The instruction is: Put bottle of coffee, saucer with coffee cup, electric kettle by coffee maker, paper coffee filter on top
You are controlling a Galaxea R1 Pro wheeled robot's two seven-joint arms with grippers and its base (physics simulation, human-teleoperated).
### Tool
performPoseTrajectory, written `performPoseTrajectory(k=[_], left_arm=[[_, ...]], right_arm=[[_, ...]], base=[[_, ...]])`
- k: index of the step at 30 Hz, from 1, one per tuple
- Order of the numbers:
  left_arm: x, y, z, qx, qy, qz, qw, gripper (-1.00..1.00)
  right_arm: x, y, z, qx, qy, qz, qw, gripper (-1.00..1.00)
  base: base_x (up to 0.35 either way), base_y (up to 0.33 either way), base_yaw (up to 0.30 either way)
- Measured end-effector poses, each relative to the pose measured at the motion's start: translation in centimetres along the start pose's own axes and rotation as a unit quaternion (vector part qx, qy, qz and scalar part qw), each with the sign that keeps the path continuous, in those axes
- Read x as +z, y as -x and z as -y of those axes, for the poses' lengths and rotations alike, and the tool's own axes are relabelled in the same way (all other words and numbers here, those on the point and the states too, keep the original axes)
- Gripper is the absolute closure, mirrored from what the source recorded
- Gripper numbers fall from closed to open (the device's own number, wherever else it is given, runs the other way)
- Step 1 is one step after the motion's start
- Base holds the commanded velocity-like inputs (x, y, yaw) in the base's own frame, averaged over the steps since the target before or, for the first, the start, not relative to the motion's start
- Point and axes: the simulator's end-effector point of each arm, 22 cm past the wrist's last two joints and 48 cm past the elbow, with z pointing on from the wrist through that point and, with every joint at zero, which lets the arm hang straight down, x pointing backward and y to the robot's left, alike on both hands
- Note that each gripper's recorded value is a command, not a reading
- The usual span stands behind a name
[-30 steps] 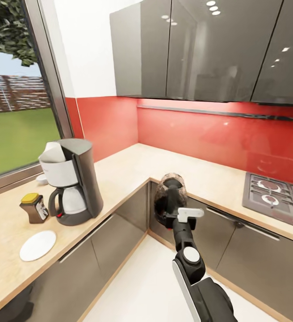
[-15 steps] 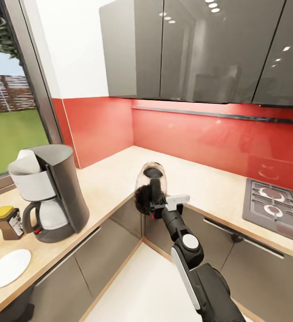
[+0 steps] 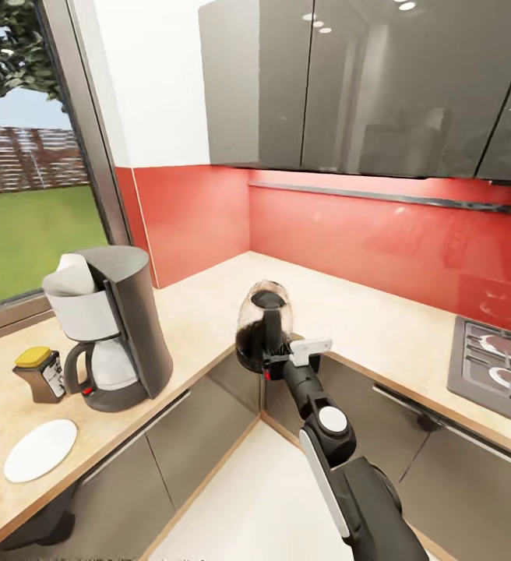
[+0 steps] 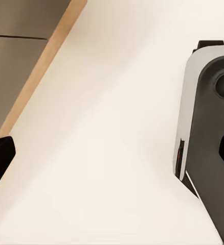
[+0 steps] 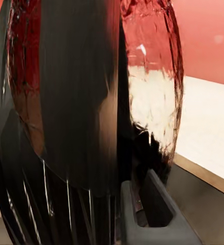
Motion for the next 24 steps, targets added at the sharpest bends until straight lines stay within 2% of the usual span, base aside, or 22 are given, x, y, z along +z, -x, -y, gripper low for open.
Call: performPoseTrajectory(k=[8,24], left_arm=[[0.0,-0.4,0.1,0.001,-0.001,-0.005,1.0000,-1.00],[0.0,-1.0,0.2,0.003,-0.001,-0.013,0.9999,-1.00]], right_arm=[[0.2,-0.6,0.3,0.000,-0.003,-0.005,1.0000,1.00],[0.5,-1.6,0.4,0.002,-0.004,-0.014,0.9999,1.00]], base=[[0.032,-0.004,0.205],[0.251,-0.160,0.205]])
